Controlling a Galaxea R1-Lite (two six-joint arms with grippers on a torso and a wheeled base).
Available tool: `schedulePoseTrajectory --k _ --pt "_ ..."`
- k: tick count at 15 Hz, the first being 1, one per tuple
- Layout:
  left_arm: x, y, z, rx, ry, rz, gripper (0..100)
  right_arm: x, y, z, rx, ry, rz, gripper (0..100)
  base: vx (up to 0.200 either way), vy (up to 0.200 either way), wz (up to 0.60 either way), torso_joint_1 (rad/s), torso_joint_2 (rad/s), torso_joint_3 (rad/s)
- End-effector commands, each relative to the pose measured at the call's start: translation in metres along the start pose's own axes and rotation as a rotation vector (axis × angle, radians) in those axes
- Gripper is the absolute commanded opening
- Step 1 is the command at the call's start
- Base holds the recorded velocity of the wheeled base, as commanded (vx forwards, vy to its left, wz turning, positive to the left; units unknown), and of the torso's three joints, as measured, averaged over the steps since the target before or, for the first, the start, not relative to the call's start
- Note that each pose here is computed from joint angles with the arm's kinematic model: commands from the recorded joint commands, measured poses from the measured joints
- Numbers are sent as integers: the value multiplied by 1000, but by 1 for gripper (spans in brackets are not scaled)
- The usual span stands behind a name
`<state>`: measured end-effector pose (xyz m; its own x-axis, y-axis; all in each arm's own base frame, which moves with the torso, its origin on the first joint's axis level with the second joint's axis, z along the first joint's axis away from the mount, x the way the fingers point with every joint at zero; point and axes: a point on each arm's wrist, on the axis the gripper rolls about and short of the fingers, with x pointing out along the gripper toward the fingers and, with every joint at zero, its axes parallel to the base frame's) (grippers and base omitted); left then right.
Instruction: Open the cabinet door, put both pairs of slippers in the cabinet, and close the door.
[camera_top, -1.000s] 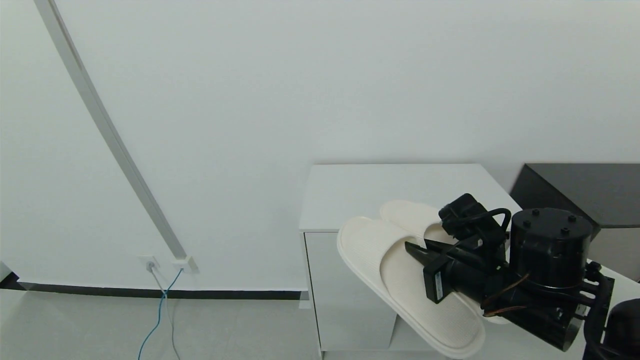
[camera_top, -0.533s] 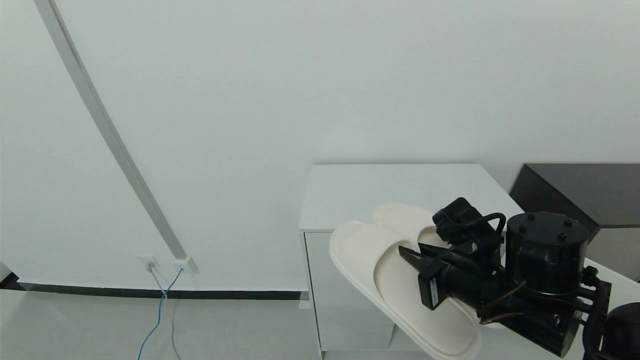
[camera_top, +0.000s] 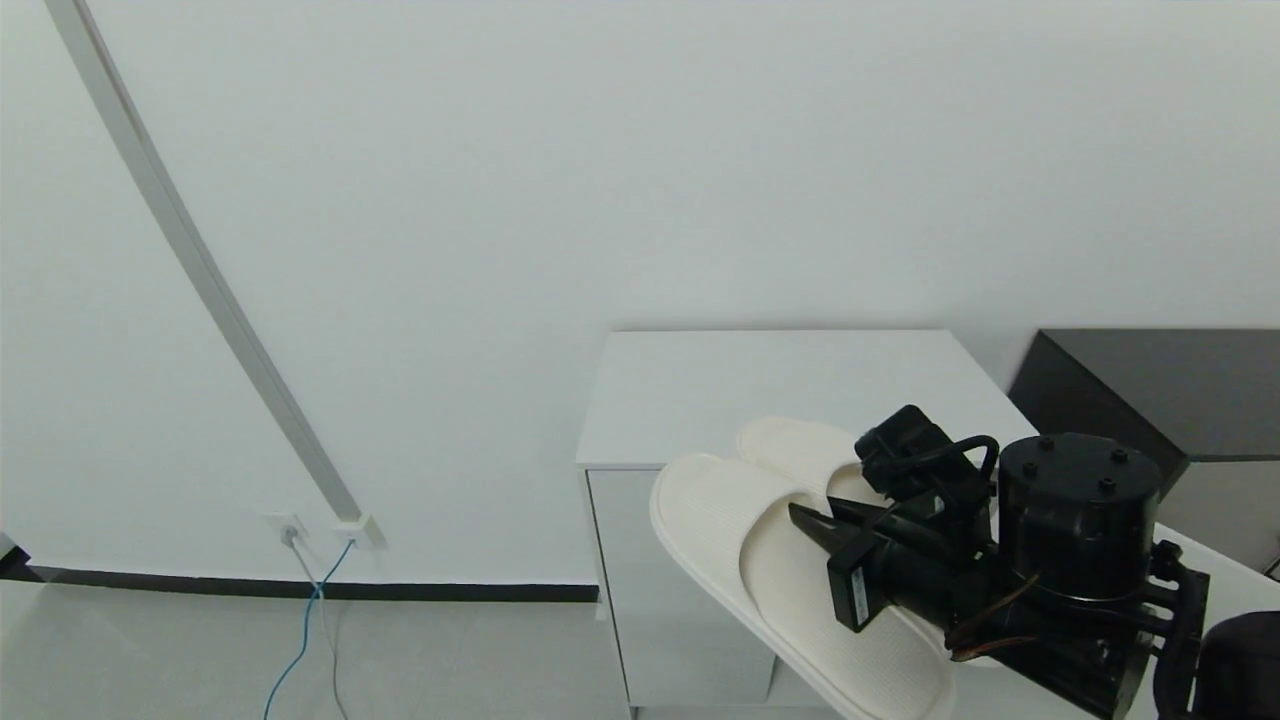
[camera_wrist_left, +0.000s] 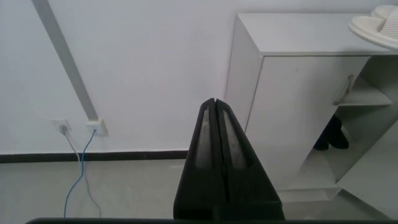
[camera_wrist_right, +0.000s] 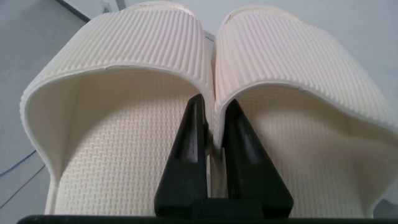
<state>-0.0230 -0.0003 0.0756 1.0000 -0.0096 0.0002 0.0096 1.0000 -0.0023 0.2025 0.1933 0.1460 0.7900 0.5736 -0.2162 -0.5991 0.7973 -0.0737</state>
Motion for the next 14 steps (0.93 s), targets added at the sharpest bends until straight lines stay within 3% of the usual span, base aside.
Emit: schedulePoseTrajectory --k 1,10,14 --pt "0 0 0 -1 2 -1 0 1 0 -1 -2 5 1 0 0 -200 0 -2 2 7" --pt "0 0 0 -1 2 -1 0 0 2 -1 8 5 5 0 0 -200 0 2 5 0" --pt "0 0 0 1 2 -1 0 -5 2 -5 8 12 8 0 0 0 0 0 0 0"
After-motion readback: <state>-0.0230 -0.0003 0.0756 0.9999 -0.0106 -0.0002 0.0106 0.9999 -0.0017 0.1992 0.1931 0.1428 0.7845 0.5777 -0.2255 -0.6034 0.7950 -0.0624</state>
